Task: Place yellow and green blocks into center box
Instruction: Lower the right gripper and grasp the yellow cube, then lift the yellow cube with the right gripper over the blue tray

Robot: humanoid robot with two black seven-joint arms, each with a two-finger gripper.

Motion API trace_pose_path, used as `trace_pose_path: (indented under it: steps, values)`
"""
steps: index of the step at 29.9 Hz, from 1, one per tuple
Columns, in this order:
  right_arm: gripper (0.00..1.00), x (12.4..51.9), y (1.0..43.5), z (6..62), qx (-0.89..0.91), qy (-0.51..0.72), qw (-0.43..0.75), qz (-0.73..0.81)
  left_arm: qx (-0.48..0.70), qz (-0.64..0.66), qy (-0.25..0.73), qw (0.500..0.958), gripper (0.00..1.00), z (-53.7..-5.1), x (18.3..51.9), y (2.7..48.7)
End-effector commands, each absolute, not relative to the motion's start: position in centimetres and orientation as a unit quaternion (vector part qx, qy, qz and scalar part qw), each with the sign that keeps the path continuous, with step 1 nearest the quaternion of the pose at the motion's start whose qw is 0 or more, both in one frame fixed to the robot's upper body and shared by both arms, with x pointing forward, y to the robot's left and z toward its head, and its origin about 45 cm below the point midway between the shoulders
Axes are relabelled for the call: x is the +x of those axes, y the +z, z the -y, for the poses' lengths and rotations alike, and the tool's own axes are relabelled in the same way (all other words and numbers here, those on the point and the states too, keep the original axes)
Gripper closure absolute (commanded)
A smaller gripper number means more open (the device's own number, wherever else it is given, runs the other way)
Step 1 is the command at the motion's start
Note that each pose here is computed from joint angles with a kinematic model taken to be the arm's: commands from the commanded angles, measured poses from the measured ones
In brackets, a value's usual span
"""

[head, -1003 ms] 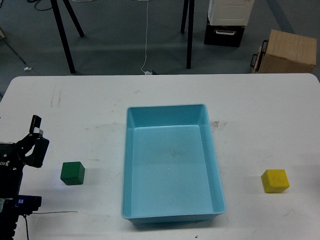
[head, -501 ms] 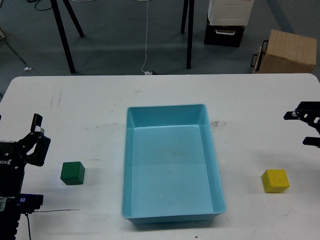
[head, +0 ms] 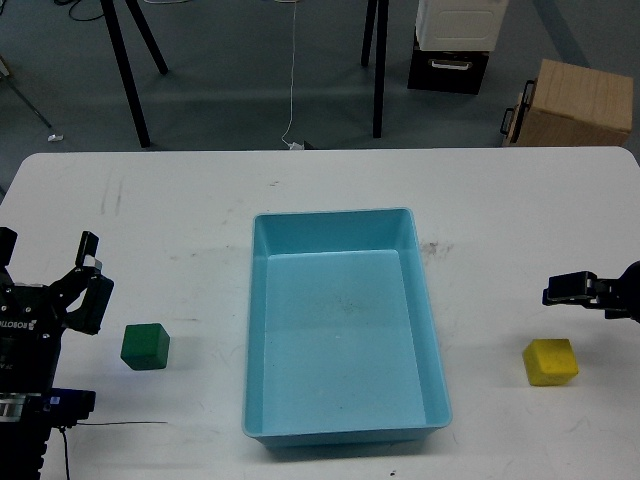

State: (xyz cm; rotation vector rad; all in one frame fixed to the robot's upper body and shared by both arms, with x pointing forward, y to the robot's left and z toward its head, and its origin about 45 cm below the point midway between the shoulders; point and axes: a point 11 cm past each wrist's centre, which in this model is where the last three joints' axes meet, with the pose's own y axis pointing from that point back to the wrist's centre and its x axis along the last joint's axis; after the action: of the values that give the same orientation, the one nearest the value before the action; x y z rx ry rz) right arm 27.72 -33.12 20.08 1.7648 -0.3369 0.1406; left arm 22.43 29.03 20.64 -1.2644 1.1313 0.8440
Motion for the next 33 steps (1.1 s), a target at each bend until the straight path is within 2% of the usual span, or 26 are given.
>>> trace_pose_path:
  steps: [1, 7, 9, 13, 17, 18, 19, 20, 26, 31, 33]
  values:
    - [0.01, 27.2, 19.0, 32.3, 0.768, 0.064, 0.625, 0.125, -0.535, -0.491, 0.356, 0.588, 0.00, -28.1, 22.6, 20.4]
    - [0.01, 26.5, 17.9, 31.7, 0.768, 0.064, 0.629, 0.103, -0.530, -0.491, 0.361, 0.589, 0.00, -27.4, 22.8, 19.9]
    - [0.04, 26.4, 17.7, 31.6, 0.769, 0.063, 0.629, 0.101, -0.530, -0.491, 0.362, 0.589, 0.00, -27.4, 22.8, 19.8]
    - [0.31, 26.2, 17.6, 31.7, 0.768, 0.062, 0.630, 0.099, -0.530, -0.491, 0.361, 0.590, 0.00, -27.3, 22.8, 19.9]
    - [0.81, 26.0, 17.4, 31.7, 0.766, 0.062, 0.632, 0.097, -0.530, -0.491, 0.362, 0.589, 0.00, -27.4, 22.7, 19.8]
    - [0.83, 26.1, 17.5, 31.9, 0.766, 0.062, 0.633, 0.099, -0.531, -0.491, 0.362, 0.588, 0.00, -27.3, 22.7, 19.8]
    - [0.95, 26.1, 17.5, 31.9, 0.766, 0.062, 0.632, 0.099, -0.531, -0.491, 0.362, 0.588, 0.00, -27.3, 22.7, 19.8]
    - [1.00, 26.1, 17.7, 31.8, 0.766, 0.064, 0.631, 0.099, -0.530, -0.492, 0.362, 0.588, 0.00, -27.3, 22.7, 19.7]
    - [1.00, 26.8, 18.7, 31.3, 0.771, 0.075, 0.623, 0.107, -0.533, -0.493, 0.362, 0.585, 0.00, -27.2, 22.7, 19.7]
    - [1.00, 31.3, 25.7, 27.3, 0.800, 0.141, 0.564, 0.145, -0.534, -0.493, 0.362, 0.583, 0.00, -27.2, 22.6, 19.6]
    - [1.00, 33.0, 28.9, 23.7, 0.822, 0.167, 0.525, 0.142, -0.534, -0.494, 0.363, 0.582, 0.00, -27.2, 22.5, 19.5]
